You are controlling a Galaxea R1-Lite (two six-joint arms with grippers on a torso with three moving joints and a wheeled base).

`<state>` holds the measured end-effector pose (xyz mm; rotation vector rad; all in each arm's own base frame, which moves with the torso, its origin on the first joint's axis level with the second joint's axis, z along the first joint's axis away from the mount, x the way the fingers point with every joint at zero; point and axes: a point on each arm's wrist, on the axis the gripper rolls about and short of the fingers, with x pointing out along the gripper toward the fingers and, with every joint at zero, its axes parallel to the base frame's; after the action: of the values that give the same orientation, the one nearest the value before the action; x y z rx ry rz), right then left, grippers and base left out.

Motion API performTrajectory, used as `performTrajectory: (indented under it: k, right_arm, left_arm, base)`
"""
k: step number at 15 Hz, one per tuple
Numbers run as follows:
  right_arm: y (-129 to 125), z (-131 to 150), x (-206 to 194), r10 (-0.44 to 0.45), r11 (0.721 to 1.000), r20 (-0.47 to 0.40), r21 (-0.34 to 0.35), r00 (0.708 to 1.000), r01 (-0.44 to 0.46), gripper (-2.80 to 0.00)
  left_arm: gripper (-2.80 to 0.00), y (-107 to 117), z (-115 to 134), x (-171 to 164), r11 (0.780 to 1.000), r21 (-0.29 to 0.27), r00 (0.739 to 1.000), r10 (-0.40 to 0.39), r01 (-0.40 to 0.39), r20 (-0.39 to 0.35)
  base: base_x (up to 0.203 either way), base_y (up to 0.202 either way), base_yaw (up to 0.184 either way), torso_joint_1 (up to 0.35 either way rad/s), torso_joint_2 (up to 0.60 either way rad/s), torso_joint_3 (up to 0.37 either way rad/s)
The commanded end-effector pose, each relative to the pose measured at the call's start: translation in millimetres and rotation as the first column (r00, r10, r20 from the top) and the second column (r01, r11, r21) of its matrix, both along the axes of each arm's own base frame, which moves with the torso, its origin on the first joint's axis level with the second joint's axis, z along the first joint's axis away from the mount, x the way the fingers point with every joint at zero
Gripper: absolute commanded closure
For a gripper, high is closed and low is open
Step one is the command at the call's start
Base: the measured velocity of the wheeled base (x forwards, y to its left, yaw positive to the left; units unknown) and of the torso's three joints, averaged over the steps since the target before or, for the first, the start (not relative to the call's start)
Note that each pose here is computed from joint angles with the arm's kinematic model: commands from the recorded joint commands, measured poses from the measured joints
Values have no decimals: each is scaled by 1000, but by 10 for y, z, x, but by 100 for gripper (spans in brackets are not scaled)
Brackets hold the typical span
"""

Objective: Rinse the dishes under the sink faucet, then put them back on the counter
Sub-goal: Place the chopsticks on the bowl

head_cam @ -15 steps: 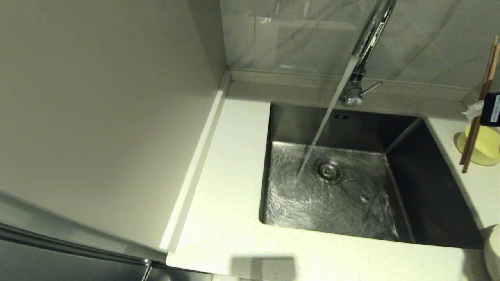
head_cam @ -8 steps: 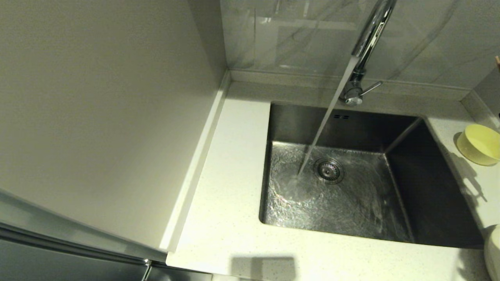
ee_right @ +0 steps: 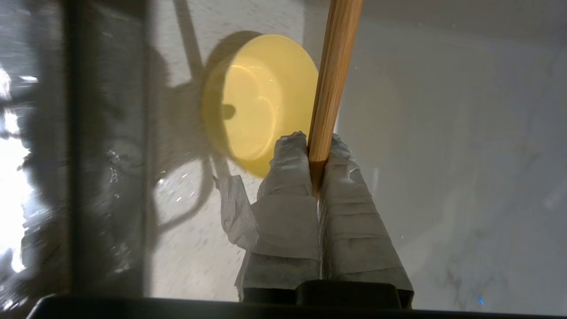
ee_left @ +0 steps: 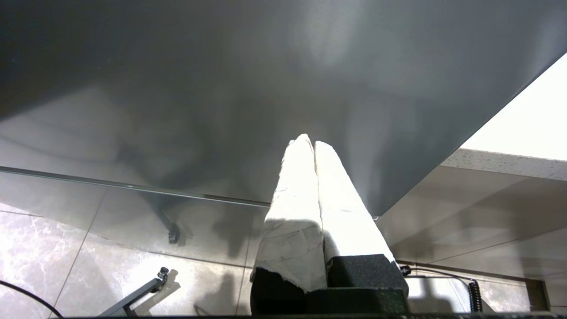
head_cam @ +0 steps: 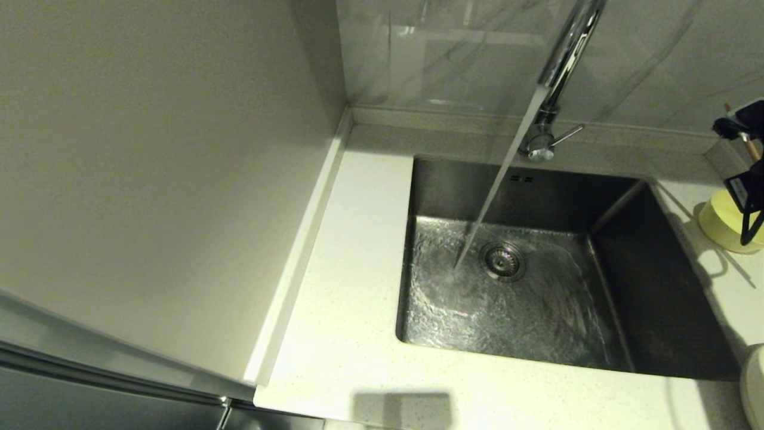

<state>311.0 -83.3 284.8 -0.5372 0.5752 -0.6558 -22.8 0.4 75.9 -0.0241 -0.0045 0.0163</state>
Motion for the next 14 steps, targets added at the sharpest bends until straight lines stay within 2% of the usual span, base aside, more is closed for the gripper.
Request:
performTrajectory:
  k: [1, 3, 7, 14]
  right_arm:
    - [-76, -148, 251, -49, 999, -42, -16, 998, 48, 0]
    - [-166, -145, 325, -126, 991, -53, -59, 991, 123, 0]
    - [-351, -281, 416, -170, 983, -111, -86, 979, 161, 0]
    - [-477, -399, 743, -197, 977, -110, -102, 974, 186, 0]
  left_arm:
    - [0, 0, 0, -1, 1000, -1, 1000, 0, 0, 2]
    - [0, 0, 0, -1, 1000, -1, 1000, 0, 0, 2]
    - [0, 0, 0, -1, 1000, -1, 1000, 0, 0, 2]
    - [0, 0, 0, -1, 1000, -1, 1000, 0, 0, 2]
  base:
    - [0, 0, 0, 0, 0, 0]
    - [0, 0, 0, 0, 0, 0]
    - [0, 0, 0, 0, 0, 0]
    - [0, 0, 0, 0, 0, 0]
